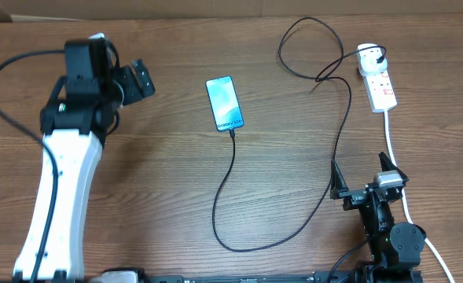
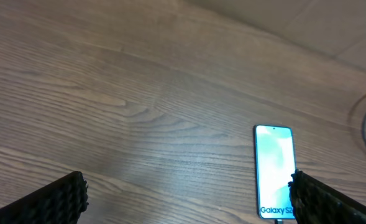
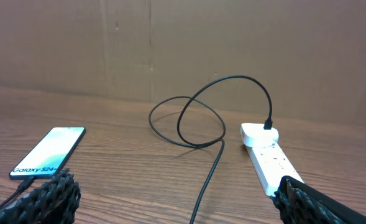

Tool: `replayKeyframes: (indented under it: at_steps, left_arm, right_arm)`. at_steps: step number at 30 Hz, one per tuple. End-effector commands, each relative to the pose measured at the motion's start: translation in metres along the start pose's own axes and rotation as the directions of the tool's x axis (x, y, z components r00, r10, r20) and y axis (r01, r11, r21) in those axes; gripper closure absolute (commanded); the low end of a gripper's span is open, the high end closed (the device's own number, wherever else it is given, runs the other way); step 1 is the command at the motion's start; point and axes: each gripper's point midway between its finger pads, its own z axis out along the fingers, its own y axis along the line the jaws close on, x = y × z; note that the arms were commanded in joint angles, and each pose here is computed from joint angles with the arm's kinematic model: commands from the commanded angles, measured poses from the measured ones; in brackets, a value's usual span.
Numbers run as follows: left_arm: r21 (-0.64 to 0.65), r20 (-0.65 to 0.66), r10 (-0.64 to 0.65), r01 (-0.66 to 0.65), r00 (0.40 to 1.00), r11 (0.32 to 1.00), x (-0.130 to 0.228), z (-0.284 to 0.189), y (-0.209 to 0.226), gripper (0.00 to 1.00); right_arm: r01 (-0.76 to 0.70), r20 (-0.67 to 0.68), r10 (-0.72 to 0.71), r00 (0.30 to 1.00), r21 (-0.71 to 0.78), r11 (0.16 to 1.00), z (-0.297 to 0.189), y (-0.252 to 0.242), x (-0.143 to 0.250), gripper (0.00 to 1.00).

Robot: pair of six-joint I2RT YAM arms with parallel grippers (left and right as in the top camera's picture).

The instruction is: Plug charger to phone and switch on socket

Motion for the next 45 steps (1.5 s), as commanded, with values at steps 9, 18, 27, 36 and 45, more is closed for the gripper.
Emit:
replayKeyframes:
  at_steps: [9,18,27,36,45]
  left_arm:
    - [-0.013,0.163,0.015,-0.013,0.987,1.000,0.007,-0.072,0.017,0.00]
    - [-0.013,0.215,0.004,-0.002,0.977,1.000,0.059,-0.093,0.041,0.00]
    - [0.061,0.322,0.079,-0.104,0.943,0.993,0.081,-0.133,0.040,0.00]
    - [0.045,0.326,0.197,-0.223,0.925,0.974,0.083,-0.133,0.036,0.00]
    - [0.090,0.380,0.193,-0.243,0.905,0.966,0.087,-0.129,0.028,0.00]
  right_arm:
    - [0.002,0.004,-0.002,1.000,-0.002,1.000,0.000,0.001,0.002,0.00]
    - [0.002,0.004,-0.002,1.000,-0.002,1.000,0.000,0.001,0.002,0.00]
    - [0.002,0.004,-0.002,1.000,-0.002,1.000,0.000,0.001,0.002,0.00]
    - [0.002,0.004,-0.002,1.000,-0.002,1.000,0.000,0.001,0.002,0.00]
    - [0.002,0.004,-0.002,1.000,-0.002,1.000,0.000,0.001,0.002,0.00]
